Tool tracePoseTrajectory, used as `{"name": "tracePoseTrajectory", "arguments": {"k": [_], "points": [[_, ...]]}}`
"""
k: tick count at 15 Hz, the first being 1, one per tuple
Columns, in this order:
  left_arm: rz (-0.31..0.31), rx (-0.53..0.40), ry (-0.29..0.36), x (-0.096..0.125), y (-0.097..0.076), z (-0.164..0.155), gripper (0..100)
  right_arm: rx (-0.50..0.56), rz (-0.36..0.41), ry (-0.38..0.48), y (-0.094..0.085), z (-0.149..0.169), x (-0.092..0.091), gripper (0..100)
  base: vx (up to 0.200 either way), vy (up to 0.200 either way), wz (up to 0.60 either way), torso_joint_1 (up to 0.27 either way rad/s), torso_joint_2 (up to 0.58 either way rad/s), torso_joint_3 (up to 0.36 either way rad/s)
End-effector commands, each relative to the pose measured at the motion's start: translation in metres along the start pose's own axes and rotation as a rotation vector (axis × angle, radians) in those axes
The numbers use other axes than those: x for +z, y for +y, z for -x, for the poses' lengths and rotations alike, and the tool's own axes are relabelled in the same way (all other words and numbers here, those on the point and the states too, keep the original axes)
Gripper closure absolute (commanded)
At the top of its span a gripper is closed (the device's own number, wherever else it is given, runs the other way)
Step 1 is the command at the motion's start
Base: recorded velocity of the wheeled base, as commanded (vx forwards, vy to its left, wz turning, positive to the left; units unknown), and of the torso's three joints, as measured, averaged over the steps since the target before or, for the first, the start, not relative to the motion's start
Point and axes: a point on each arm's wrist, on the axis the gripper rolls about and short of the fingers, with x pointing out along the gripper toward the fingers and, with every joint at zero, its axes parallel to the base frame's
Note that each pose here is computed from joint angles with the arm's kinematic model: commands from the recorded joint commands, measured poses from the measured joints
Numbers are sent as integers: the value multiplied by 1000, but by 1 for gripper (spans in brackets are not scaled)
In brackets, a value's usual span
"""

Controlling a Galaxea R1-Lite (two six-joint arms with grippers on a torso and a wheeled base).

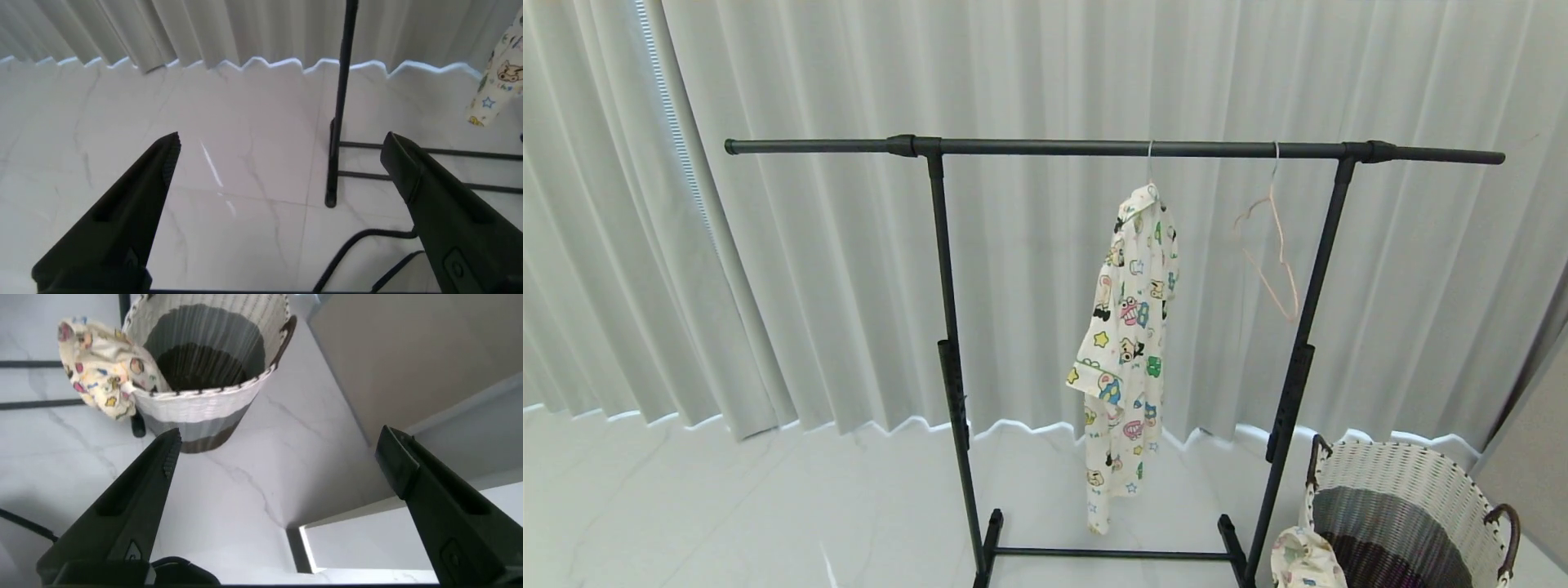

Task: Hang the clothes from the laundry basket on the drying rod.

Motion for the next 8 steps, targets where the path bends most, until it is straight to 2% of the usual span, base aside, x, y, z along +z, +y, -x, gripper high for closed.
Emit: {"name": "tracePoseTrajectory", "arguments": {"k": [1, 8], "points": [[0, 0, 0, 0, 0, 0, 0, 1, 3, 8, 0, -1, 0, 0, 0, 0, 0, -237, 481, 232], [9, 0, 5, 0, 0, 0, 0, 5, 40, 6, 0, -1, 0, 0, 0, 0, 0, -226, 467, 236]]}}
